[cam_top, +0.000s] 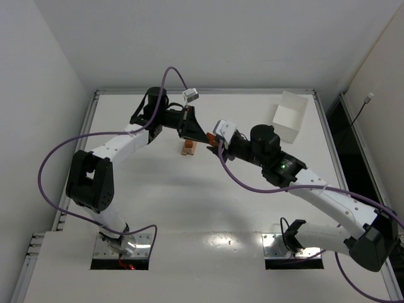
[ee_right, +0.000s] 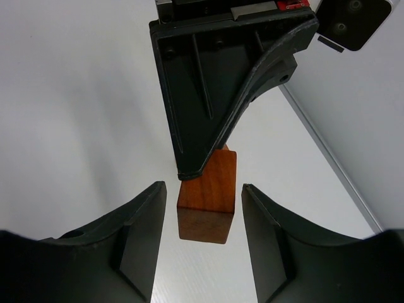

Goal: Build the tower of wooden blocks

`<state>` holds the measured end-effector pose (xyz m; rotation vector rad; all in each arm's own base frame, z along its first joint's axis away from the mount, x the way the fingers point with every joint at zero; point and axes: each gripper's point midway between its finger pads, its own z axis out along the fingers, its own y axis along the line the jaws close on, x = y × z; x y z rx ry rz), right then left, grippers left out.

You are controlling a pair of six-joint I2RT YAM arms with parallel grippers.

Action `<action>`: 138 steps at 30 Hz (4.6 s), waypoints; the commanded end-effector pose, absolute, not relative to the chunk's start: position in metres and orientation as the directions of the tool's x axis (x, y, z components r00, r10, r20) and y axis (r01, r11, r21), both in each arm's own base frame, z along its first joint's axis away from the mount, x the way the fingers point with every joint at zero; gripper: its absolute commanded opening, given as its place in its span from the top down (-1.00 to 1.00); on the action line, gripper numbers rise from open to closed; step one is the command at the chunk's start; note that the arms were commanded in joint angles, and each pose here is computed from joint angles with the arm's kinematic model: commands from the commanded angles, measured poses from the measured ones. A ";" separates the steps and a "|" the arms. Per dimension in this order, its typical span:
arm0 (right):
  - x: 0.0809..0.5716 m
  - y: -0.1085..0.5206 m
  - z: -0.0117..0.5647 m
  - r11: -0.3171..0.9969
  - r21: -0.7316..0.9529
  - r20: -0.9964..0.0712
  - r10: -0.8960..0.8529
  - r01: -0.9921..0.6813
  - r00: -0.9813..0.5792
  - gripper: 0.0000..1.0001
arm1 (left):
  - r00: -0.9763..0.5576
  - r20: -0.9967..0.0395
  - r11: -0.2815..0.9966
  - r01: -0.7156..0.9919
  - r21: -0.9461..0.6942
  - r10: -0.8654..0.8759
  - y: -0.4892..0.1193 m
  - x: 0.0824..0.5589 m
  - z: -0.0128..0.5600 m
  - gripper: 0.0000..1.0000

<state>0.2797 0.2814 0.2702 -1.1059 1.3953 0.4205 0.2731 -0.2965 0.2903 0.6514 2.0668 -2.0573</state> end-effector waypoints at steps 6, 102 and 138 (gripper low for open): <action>0.292 0.276 0.309 0.531 -0.383 -0.919 -0.300 -0.756 0.255 0.07 | -0.869 -0.451 -0.067 0.447 -0.892 0.205 -0.298 0.266 0.300 1.00; 0.315 0.263 0.265 0.809 0.103 -0.866 -0.213 -0.579 -0.453 1.00 | -0.752 -0.543 0.716 0.138 -0.684 -0.374 -0.060 0.404 0.245 -0.81; 0.440 0.360 0.144 0.988 0.084 -0.702 -0.032 -0.127 -0.712 1.00 | -0.618 -0.630 0.874 -0.421 -0.241 -0.471 0.036 0.369 0.186 -1.00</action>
